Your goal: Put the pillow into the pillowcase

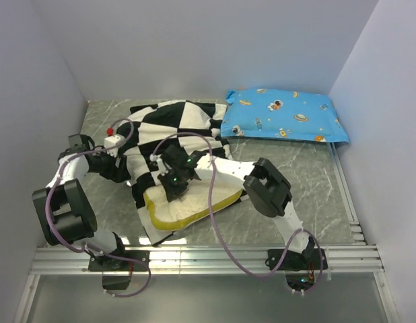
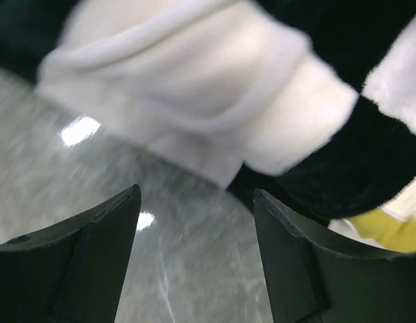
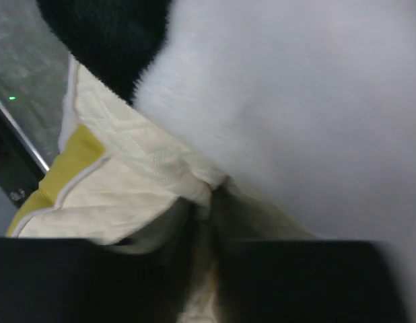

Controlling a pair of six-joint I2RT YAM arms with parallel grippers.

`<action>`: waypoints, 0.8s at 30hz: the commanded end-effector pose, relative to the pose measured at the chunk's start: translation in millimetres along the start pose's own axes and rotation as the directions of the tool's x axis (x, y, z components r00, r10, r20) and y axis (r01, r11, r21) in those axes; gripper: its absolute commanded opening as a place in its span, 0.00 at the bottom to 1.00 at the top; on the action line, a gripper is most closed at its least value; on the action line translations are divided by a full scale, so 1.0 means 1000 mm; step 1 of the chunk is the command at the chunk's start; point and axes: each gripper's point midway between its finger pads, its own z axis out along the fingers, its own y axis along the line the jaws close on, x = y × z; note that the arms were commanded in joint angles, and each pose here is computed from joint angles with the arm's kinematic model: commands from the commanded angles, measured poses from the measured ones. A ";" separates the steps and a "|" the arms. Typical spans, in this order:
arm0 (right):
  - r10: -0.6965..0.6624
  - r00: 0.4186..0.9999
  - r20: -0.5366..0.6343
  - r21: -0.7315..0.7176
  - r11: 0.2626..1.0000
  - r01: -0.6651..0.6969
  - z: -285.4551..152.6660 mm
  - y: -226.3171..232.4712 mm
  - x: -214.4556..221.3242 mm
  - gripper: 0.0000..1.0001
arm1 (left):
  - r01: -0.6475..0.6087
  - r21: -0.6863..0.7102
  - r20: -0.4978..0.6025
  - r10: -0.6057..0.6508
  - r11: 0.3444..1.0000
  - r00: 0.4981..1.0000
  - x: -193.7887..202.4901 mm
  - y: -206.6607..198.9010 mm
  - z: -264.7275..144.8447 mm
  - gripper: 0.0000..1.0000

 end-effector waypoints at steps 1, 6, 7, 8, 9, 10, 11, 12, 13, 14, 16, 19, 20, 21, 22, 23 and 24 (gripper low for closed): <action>0.095 0.995 -0.008 -0.008 0.995 -0.095 -0.020 -0.023 0.007 0.04 | -0.179 -0.022 0.048 0.179 0.984 0.983 -0.015 0.003 0.018 0.74; 0.046 0.996 0.076 -0.037 0.998 -0.044 -0.054 -0.017 -0.008 0.00 | -0.275 0.012 0.128 0.271 0.961 0.954 -0.035 0.002 0.039 0.69; 0.029 0.994 0.109 -0.047 0.999 -0.024 -0.064 -0.012 -0.010 0.00 | -0.297 0.020 0.138 0.291 0.955 0.947 -0.038 0.001 0.045 0.67; 0.020 0.992 0.122 -0.055 0.998 -0.013 -0.068 -0.010 -0.011 0.00 | -0.328 0.029 0.142 0.321 0.944 0.936 -0.040 -0.001 0.049 0.66; 0.016 0.991 0.130 -0.061 0.998 -0.008 -0.072 -0.008 -0.012 0.00 | -0.343 0.032 0.145 0.335 0.939 0.931 -0.042 -0.002 0.052 0.64; 0.013 0.990 0.138 -0.068 0.998 -0.004 -0.076 -0.006 -0.012 0.00 | -0.357 0.033 0.140 0.349 0.934 0.927 -0.042 -0.001 0.057 0.60; 0.016 0.990 0.137 -0.068 0.998 -0.006 -0.077 -0.007 -0.012 0.00 | -0.381 0.042 0.147 0.371 0.924 0.917 -0.047 -0.006 0.060 0.57; 0.022 0.990 0.140 -0.072 0.997 -0.012 -0.077 -0.007 -0.013 0.00 | -0.397 0.050 0.142 0.387 0.916 0.911 -0.047 -0.009 0.062 0.54; 0.033 0.989 0.146 -0.074 0.997 -0.022 -0.077 -0.012 -0.015 0.00 | -0.419 0.060 0.141 0.408 0.906 0.902 -0.048 -0.013 0.063 0.50; 0.047 0.988 0.149 -0.084 0.996 -0.034 -0.077 -0.013 -0.016 0.00 | -0.436 0.085 0.143 0.422 0.896 0.895 -0.047 -0.022 0.065 0.48; 0.077 0.984 0.162 -0.097 0.993 -0.062 -0.078 -0.021 -0.022 0.00 | -0.467 0.119 0.152 0.448 0.876 0.881 -0.049 -0.030 0.064 0.40; 0.088 0.980 0.180 -0.099 0.993 -0.071 -0.082 -0.024 -0.032 0.00 | -0.471 0.209 0.143 0.449 0.857 0.882 -0.045 -0.052 0.056 0.16; 0.092 0.976 0.195 -0.095 0.993 -0.075 -0.085 -0.027 -0.036 0.00 | -0.492 0.223 0.149 0.469 0.842 0.870 -0.049 -0.058 0.052 0.11; 0.094 0.973 0.210 -0.088 0.993 -0.077 -0.087 -0.029 -0.040 0.00 | -0.460 0.293 0.116 0.447 0.838 0.887 -0.037 -0.075 0.044 0.06; 0.092 0.969 0.230 -0.087 0.993 -0.073 -0.090 -0.030 -0.048 0.00 | -0.508 0.305 0.131 0.492 0.806 0.860 -0.039 -0.084 0.036 0.00; 0.103 0.965 0.241 -0.084 0.993 -0.085 -0.092 -0.033 -0.053 0.00 | -0.526 0.346 0.135 0.514 0.777 0.847 -0.039 -0.100 0.029 0.00; 0.110 0.962 0.250 -0.086 0.992 -0.091 -0.093 -0.034 -0.058 0.00 | -0.500 0.412 0.116 0.501 0.762 0.858 -0.029 -0.119 0.017 0.00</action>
